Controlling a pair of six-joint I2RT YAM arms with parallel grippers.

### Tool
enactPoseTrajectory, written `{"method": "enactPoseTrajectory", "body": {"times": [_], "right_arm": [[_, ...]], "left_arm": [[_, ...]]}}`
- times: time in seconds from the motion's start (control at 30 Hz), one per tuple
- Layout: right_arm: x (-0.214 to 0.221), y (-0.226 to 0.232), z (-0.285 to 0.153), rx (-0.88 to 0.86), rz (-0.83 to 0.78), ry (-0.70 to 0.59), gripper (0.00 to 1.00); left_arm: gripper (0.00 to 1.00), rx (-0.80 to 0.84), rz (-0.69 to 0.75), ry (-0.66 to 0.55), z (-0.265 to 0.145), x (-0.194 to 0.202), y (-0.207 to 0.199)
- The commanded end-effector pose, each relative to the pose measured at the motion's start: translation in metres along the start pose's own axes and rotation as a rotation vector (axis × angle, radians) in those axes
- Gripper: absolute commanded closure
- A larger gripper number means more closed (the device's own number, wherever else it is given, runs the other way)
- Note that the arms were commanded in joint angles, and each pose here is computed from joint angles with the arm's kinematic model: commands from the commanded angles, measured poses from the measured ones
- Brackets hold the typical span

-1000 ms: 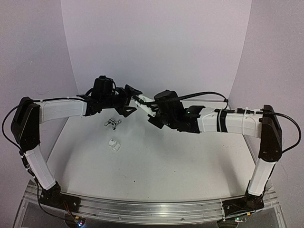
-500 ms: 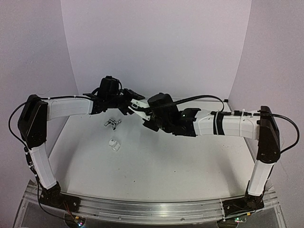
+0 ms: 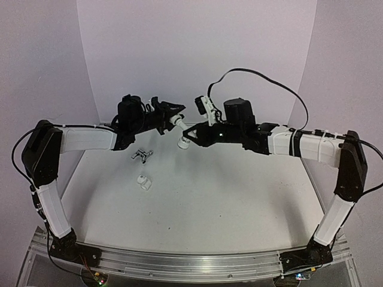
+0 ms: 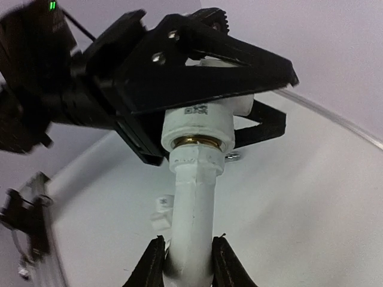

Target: Install the water faucets

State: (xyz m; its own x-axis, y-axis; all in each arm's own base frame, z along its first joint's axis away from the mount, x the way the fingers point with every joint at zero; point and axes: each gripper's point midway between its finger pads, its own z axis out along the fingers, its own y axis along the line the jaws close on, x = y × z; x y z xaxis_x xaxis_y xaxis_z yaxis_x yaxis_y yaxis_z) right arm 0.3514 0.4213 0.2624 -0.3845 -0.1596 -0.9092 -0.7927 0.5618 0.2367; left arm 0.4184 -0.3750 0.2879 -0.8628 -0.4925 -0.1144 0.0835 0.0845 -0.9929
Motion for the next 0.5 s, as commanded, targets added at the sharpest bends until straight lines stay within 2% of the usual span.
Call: {"method": "enactPoseTrajectory", "body": {"times": [0.0, 0.1, 0.2, 0.23, 0.37, 0.43, 0.47], "right_arm": [[-0.106, 0.079, -0.071, -0.633, 0.375, -0.288, 1.00], [-0.120, 0.081, -0.090, -0.796, 0.526, -0.345, 1.00], [-0.121, 0.073, -0.093, -0.846, 0.601, -0.364, 1.00], [-0.118, 0.068, -0.092, -0.834, 0.606, -0.368, 1.00], [-0.098, 0.042, -0.085, -0.732, 0.614, -0.365, 1.00], [-0.082, 0.027, -0.076, -0.642, 0.601, -0.340, 1.00], [-0.076, 0.023, -0.072, -0.594, 0.572, -0.325, 1.00]], "left_arm": [[1.00, 0.322, 0.267, 0.036, -0.018, 0.024, -0.060], [1.00, 0.356, 0.322, 0.003, -0.027, 0.024, -0.061], [0.96, 0.336, 0.354, -0.013, -0.032, 0.024, -0.051], [0.87, 0.325, 0.360, -0.029, -0.035, 0.022, -0.048], [0.40, 0.254, 0.351, -0.100, -0.056, 0.005, -0.027], [0.25, 0.194, 0.326, -0.131, -0.069, -0.004, -0.013], [0.21, 0.154, 0.318, -0.135, -0.074, -0.007, -0.004]]}}
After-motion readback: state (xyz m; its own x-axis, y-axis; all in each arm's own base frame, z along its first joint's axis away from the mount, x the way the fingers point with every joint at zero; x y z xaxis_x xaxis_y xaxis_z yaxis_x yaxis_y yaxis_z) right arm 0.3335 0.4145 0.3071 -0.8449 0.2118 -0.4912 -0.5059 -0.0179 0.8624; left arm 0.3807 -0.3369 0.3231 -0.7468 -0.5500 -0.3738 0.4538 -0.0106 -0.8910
